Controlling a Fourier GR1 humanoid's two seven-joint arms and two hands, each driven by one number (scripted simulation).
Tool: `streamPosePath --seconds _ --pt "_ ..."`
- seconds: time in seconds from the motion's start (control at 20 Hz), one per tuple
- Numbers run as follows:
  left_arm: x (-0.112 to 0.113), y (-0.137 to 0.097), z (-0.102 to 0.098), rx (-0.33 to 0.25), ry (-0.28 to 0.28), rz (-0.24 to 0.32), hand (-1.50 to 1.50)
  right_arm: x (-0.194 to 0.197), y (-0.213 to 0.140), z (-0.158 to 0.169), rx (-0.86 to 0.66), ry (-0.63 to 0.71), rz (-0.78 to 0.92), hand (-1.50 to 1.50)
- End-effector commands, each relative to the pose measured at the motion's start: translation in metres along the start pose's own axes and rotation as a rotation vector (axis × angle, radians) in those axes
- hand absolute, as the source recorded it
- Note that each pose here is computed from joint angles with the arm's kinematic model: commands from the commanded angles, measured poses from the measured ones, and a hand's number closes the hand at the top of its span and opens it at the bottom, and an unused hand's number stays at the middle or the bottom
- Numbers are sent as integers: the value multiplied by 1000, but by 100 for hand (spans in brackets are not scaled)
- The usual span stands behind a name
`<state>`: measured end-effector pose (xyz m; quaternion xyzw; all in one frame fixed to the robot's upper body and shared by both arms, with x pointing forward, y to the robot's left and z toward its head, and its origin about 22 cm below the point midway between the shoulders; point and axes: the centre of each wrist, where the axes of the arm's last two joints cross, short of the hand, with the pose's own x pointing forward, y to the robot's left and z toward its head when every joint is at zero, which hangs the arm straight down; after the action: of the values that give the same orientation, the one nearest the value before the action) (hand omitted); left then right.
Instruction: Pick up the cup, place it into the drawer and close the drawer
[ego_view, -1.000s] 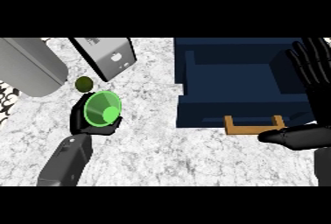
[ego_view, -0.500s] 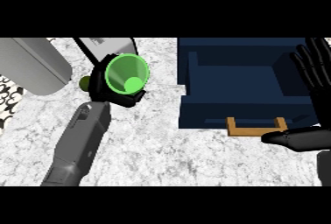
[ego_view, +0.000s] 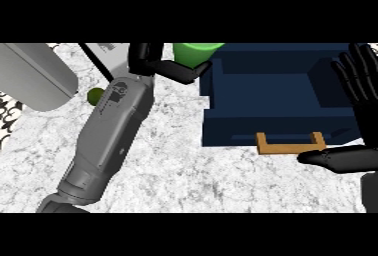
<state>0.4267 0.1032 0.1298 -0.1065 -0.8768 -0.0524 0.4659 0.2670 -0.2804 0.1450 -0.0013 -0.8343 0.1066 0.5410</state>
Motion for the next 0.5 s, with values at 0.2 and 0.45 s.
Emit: streamPosePath --seconds 0.2,0.45 --pt "40 -58 -58 -3 134 -100 150 -4 13 -2 17 -10 -16 -150" --pt "15 -63 -51 8 249 -185 150 -8 7 -12 41 -40 -16 -150"
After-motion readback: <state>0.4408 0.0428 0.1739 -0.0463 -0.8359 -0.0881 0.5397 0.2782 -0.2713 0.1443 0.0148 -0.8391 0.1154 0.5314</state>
